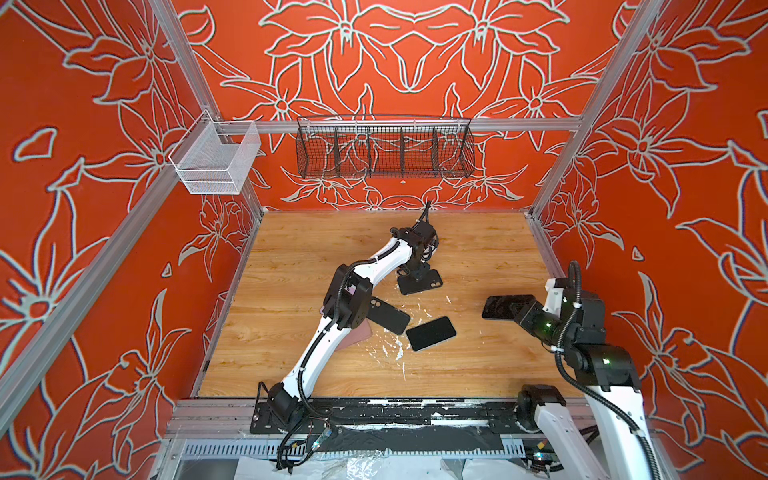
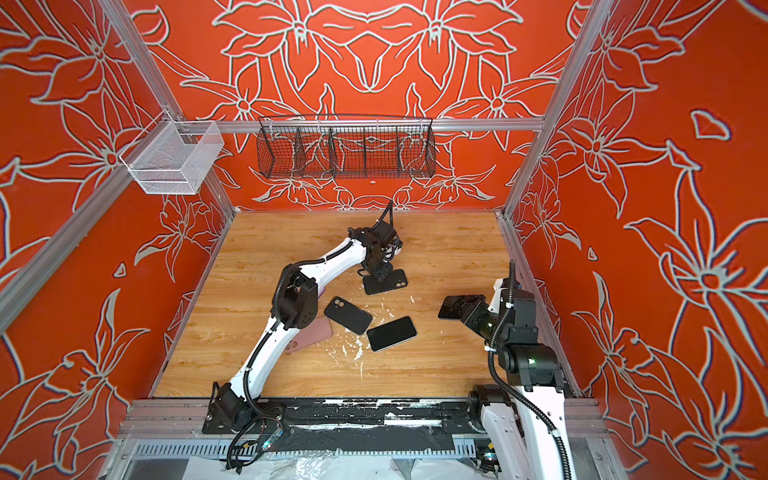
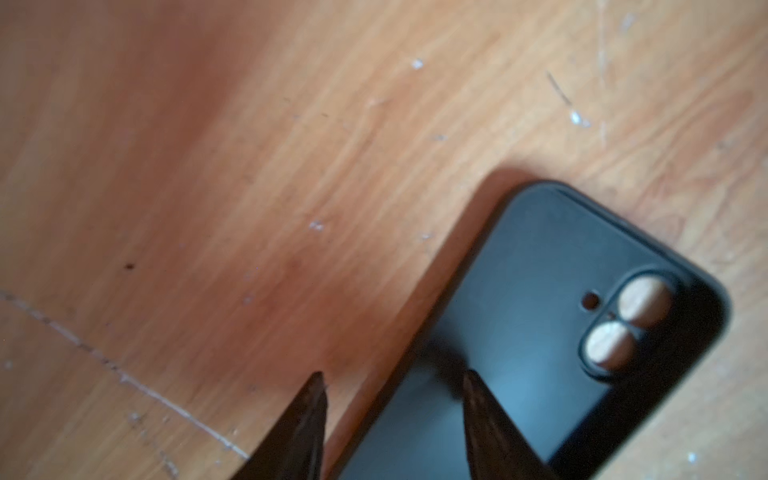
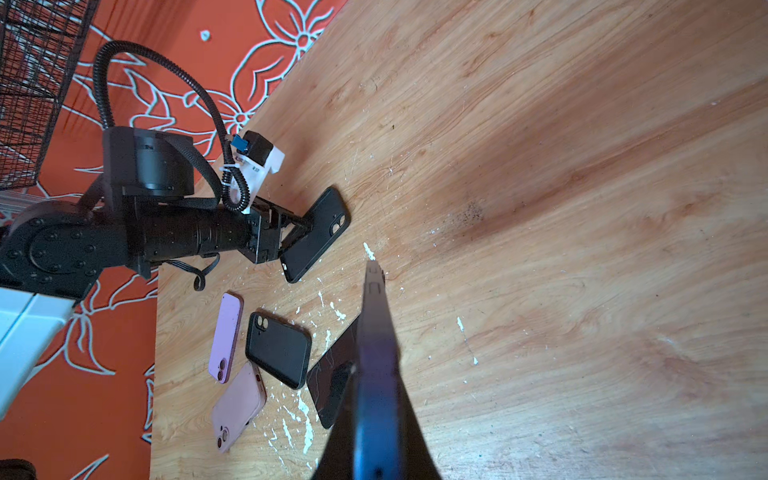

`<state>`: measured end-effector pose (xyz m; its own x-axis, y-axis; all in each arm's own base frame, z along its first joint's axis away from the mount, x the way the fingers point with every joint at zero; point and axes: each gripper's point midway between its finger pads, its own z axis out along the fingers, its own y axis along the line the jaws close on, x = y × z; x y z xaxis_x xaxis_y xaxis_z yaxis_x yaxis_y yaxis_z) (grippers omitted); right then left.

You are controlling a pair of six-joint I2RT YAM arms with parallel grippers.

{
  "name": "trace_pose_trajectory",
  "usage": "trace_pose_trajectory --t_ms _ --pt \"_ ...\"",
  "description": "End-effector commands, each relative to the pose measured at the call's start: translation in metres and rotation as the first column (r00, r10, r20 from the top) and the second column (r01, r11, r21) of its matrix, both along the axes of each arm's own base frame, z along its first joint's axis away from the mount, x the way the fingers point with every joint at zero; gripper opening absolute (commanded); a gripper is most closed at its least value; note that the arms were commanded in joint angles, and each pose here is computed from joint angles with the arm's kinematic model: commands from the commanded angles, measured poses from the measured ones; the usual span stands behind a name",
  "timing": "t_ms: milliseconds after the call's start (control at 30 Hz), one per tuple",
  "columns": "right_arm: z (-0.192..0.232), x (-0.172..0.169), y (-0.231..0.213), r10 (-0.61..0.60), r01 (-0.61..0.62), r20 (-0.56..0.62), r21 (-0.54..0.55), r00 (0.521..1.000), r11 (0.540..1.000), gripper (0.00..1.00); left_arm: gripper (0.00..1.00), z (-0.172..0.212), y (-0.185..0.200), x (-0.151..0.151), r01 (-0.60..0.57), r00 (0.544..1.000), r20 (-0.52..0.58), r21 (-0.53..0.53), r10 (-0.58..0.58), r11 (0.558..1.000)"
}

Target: Put the phone into the phone case

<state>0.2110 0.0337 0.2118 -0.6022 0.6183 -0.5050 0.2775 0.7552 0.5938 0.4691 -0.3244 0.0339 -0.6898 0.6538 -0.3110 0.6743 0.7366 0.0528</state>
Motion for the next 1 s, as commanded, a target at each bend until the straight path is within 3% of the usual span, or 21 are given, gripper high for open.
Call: trace_pose_trajectory --t_ms 0,133,400,500,633,700,800,900,967 --pt "0.013 0.007 0.002 0.004 -0.005 0.058 0.017 0.998 1.0 0.0 0.42 -0.011 0.004 -0.005 0.01 0.999 -0.045 0.011 -0.009 1.0" --pt "0.013 0.01 0.003 0.006 -0.007 0.057 0.02 0.998 1.0 0.0 0.27 -0.015 0.004 -0.005 0.008 0.999 -0.05 0.012 -0.007 1.0" --pt "0.014 0.009 0.002 0.005 -0.006 0.059 0.017 0.998 1.0 0.0 0.09 -0.017 0.003 -0.008 -0.024 0.997 -0.071 -0.001 0.024 1.0" --pt "0.012 0.009 0.001 0.002 -0.002 0.055 0.013 0.998 1.0 0.0 0.0 -0.009 0.006 -0.005 -0.099 0.993 -0.068 -0.018 0.098 0.995" --pt "0.009 0.008 0.001 0.0 -0.001 0.052 0.009 0.999 1.0 0.0 0.0 0.015 0.018 0.004 -0.287 0.958 -0.039 -0.039 0.286 0.957" --pt "0.008 0.008 0.001 -0.001 0.001 0.052 0.009 0.999 1.0 0.0 0.0 0.031 0.028 0.007 -0.411 0.912 -0.027 -0.065 0.41 0.909" --pt "0.006 0.008 0.001 -0.002 0.001 0.051 0.01 0.999 1.0 0.0 0.0 0.047 0.045 0.003 -0.614 0.789 -0.041 -0.109 0.613 0.782" --pt "0.007 0.007 0.001 -0.002 0.002 0.055 0.012 0.998 1.0 0.0 0.0 0.05 0.062 -0.014 -0.792 0.609 -0.111 -0.133 0.786 0.595" --pt "0.007 0.007 0.001 -0.003 0.002 0.06 0.015 0.998 1.0 0.0 0.0 0.042 0.067 -0.029 -0.883 0.467 -0.197 -0.155 0.862 0.443"
